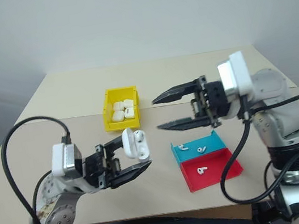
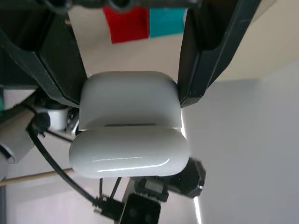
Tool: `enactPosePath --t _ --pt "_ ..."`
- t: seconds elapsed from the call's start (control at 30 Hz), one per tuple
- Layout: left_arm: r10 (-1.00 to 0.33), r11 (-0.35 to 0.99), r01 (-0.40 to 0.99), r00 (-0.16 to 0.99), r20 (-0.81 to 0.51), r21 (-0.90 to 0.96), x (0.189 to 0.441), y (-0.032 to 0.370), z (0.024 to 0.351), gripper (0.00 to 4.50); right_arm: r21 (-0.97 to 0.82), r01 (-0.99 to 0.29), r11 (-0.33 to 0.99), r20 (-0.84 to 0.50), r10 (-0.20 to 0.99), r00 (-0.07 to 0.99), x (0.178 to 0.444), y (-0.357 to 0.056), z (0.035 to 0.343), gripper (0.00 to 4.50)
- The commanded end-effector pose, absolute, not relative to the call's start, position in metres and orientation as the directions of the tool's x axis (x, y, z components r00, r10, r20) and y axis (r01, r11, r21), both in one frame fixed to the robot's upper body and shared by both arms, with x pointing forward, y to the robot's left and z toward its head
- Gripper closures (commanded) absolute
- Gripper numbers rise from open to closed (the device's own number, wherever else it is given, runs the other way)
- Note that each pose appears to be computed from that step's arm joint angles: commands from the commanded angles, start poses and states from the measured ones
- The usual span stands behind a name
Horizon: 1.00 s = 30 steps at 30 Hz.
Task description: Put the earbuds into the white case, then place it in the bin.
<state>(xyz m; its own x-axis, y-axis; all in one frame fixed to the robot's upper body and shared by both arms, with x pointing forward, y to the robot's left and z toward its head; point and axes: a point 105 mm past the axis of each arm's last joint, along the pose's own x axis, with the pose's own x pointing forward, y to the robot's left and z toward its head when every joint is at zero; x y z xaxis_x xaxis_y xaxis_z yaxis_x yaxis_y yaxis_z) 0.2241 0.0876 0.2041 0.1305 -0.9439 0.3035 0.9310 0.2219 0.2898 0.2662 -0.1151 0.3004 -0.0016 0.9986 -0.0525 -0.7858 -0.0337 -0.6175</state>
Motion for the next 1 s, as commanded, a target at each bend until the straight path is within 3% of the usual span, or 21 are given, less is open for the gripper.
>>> enactPosePath --t 0.03,0.17,0.33,0.57,0.73,1.0 --pt "-0.956 0.219 0.912 0.13 0.263 0.346 0.213 0.1 0.197 1.76 -0.589 -0.806 -0.055 -0.301 0.941 0.156 0.294 -0.129 0.285 1.9" --pt "-0.961 0.232 0.91 0.16 0.224 0.344 0.209 0.105 0.185 1.76 -0.513 -0.845 -0.151 -0.604 0.763 0.23 0.32 -0.143 0.244 1.9" --pt "-0.956 0.263 0.906 0.198 0.216 0.333 0.207 0.105 0.178 1.76 -0.452 -0.86 -0.238 -0.769 0.592 0.241 0.343 -0.138 0.211 1.9" --pt "-0.958 0.271 0.899 0.215 0.191 0.344 0.204 0.104 0.169 1.76 -0.408 -0.861 -0.304 -0.859 0.446 0.25 0.361 -0.118 0.188 1.9" --pt "-0.955 0.28 0.896 0.225 0.192 0.346 0.202 0.102 0.169 1.76 -0.359 -0.875 -0.325 -0.893 0.392 0.22 0.36 -0.11 0.173 1.9" --pt "-0.956 0.28 0.891 0.228 0.182 0.356 0.202 0.101 0.166 1.76 -0.337 -0.901 -0.274 -0.91 0.338 0.238 0.365 -0.11 0.156 1.9"
